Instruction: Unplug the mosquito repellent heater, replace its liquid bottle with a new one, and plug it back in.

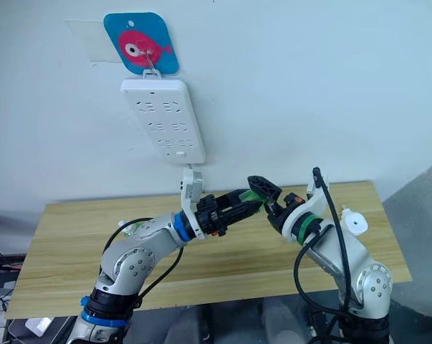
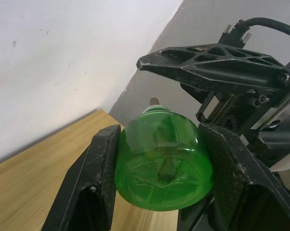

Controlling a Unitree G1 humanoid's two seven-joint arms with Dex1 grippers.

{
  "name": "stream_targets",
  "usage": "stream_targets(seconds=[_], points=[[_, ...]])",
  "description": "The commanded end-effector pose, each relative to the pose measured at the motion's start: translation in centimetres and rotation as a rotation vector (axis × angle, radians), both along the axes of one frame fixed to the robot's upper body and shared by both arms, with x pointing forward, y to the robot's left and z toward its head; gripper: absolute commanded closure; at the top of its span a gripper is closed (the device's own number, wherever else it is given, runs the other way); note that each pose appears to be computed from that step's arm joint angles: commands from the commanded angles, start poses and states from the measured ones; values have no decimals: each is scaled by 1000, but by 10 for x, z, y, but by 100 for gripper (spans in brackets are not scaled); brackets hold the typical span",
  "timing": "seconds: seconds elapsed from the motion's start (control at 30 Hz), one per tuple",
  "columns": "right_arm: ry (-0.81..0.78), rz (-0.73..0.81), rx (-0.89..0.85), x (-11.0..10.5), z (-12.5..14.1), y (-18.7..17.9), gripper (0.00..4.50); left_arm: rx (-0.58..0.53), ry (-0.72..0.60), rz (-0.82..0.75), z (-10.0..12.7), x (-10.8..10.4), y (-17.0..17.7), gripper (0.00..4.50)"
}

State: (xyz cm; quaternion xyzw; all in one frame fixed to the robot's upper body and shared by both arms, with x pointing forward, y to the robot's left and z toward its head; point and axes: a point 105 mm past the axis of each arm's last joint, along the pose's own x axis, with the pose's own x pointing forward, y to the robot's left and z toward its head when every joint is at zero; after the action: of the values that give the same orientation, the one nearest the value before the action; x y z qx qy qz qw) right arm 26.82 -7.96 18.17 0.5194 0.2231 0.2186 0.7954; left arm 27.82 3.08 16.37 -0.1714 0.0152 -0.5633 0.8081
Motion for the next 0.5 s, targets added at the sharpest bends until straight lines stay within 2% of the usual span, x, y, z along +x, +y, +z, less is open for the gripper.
stream_targets(seconds=[0.03, 0.13, 0.37, 0.5], points=[[-52, 20, 26, -8, 13, 2, 18, -15, -42, -25, 10, -8, -3, 228], [-51, 18, 25, -8, 12, 2, 97, -14, -40, -27, 10, -8, -3, 228], [-64, 32, 19, -10, 13, 4, 358, -9, -38, -23, 9, -6, -3, 228], [-77, 51, 15, -11, 14, 7, 366, -7, -38, -24, 9, -6, -4, 228]])
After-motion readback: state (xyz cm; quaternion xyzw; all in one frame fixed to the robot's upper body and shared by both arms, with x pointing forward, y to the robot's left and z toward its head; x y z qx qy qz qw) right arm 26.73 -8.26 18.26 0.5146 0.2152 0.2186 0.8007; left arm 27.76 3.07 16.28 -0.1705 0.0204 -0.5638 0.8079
